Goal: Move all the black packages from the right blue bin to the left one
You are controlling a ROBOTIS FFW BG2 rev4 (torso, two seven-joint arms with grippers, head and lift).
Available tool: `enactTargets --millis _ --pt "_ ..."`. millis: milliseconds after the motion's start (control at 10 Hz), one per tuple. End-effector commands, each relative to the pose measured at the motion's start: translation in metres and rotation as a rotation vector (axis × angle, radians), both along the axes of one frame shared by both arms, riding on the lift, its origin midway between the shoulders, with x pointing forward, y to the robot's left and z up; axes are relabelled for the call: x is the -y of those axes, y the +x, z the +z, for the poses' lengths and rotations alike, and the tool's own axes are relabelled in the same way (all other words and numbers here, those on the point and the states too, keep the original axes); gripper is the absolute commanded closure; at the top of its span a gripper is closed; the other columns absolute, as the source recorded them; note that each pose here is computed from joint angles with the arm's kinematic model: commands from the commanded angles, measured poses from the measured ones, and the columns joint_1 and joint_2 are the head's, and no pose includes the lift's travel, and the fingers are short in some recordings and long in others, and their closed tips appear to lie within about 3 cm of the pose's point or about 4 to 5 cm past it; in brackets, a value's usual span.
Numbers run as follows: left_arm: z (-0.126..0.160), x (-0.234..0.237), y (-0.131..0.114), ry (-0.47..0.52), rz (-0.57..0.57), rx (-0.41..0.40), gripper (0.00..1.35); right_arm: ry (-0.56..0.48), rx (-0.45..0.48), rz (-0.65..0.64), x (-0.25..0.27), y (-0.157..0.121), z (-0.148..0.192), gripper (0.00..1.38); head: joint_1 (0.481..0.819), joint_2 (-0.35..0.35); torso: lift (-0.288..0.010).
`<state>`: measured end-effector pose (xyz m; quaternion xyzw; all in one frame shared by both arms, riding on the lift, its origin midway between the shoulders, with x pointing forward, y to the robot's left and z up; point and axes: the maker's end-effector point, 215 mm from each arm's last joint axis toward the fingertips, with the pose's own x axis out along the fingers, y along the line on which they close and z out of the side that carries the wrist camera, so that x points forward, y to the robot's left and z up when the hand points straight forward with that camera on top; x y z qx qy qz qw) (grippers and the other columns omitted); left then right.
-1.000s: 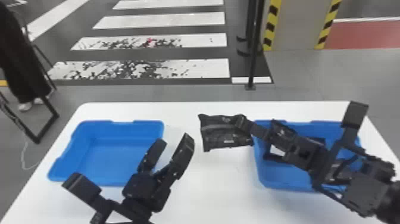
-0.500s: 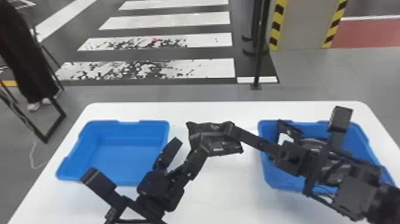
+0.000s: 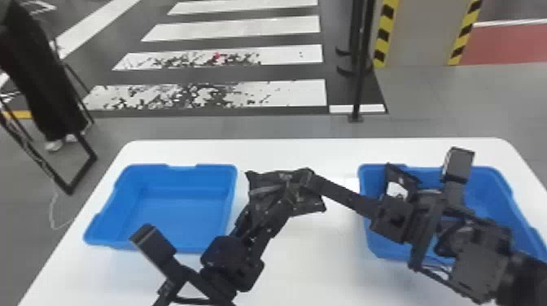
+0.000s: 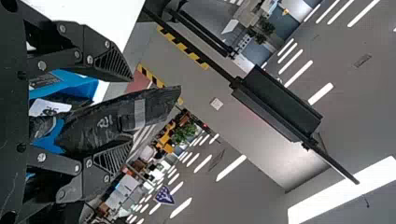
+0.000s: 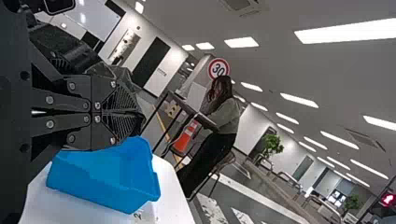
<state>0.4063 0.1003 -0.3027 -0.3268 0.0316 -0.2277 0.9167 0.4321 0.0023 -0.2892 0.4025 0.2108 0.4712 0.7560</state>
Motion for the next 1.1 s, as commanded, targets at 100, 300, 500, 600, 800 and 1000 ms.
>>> enactTargets --millis 100,300,500,600,800,1000 --pt "0.002 -0.010 0.001 0.005 0.038 0.009 1.21 0.010 0.000 -0.005 0.001 0.001 0.000 1.19 0.695 0.142 -0.132" --pt "0.006 -0.023 0.009 0.065 0.088 0.034 1.21 0.040 0.003 -0.038 0.008 0.010 0.000 1.03 0.695 0.150 -0.132" --pt "-0.001 -0.064 0.023 0.198 0.188 0.040 1.21 0.084 0.022 -0.096 0.021 0.021 0.003 0.33 0.695 0.159 -0.132" --pt "-0.014 -0.104 0.039 0.342 0.286 0.041 1.21 0.088 0.026 -0.121 0.031 0.024 0.004 0.07 0.695 0.172 -0.132" --pt "-0.035 -0.204 0.071 0.704 0.498 0.047 1.21 0.089 0.021 -0.127 0.034 0.023 0.001 0.14 0.695 0.237 -0.132" --pt "-0.038 -0.240 0.088 0.898 0.573 0.071 1.05 0.073 0.024 -0.131 0.036 0.024 -0.003 0.14 0.695 0.312 -0.132"
